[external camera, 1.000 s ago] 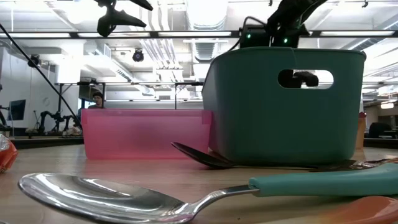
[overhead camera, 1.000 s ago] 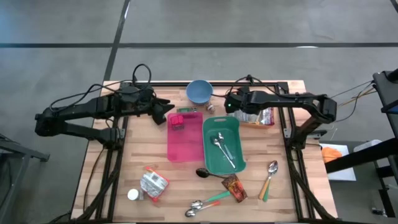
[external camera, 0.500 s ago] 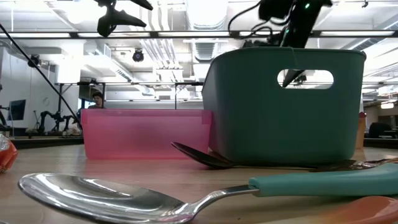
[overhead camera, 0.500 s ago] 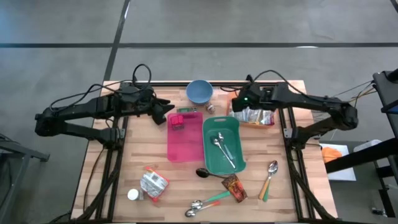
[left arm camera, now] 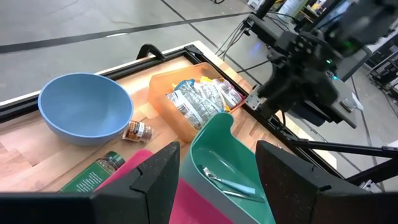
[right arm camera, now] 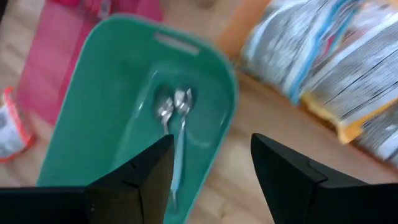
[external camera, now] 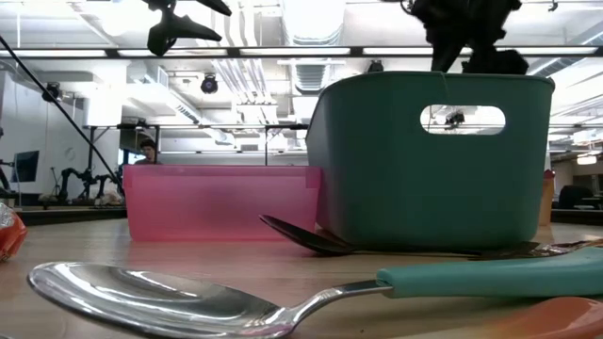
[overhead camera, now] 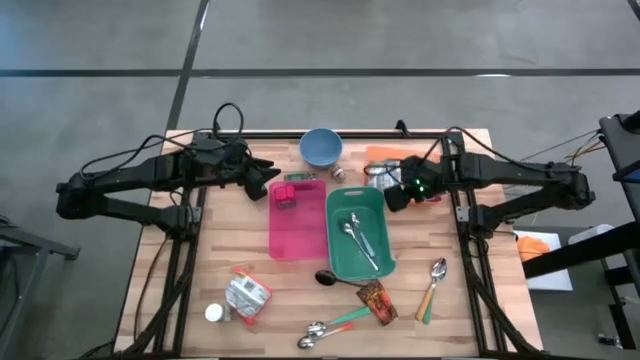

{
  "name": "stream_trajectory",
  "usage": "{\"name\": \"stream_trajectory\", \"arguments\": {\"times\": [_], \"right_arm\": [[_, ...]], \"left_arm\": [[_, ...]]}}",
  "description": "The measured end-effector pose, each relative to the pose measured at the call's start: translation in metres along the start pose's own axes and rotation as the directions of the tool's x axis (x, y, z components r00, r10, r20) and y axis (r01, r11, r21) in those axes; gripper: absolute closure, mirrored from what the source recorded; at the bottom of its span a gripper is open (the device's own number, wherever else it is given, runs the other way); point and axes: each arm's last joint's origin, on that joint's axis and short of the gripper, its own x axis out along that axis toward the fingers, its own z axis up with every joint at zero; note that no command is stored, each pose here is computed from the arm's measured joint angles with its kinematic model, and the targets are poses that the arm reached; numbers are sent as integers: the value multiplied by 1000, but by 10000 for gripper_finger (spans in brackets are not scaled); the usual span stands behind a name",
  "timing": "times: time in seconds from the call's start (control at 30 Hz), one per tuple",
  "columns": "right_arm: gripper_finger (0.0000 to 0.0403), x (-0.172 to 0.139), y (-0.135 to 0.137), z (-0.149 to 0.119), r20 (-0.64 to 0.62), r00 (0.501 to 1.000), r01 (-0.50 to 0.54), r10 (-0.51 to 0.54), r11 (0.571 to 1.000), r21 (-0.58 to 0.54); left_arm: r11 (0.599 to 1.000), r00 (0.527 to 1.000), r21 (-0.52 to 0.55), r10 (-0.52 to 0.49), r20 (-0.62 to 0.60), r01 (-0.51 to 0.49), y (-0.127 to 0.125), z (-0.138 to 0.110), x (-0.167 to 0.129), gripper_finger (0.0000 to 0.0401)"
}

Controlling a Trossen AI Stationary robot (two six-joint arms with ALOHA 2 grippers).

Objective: Pick & Place Food Item
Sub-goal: Put the orange spice bag into the red bin

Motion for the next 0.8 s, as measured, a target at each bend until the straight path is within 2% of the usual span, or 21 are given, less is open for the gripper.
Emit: {"name": "stream_trajectory", "arguments": {"times": [0.3, 0.43, 0.6, 0.8], "right_arm": [[193, -7, 13, -42, -108, 994, -5, 5, 1000, -4], [193, -13, 19, -61, -153, 988, -31, 29, 999, -9], [193, -21, 24, -87, -216, 975, -54, 54, 999, 4], [193, -30, 25, -117, -242, 968, -51, 66, 996, 71]], "left_arm": [[1000, 1000, -2, -6, -20, 6, 0, -1, 0, 189], [996, 992, -4, -93, -84, 93, -2, -3, 0, 189], [973, 960, 32, -222, -171, 230, -6, -6, -1, 189], [962, 951, 78, -243, -192, 262, -7, -7, 1, 189]]}}
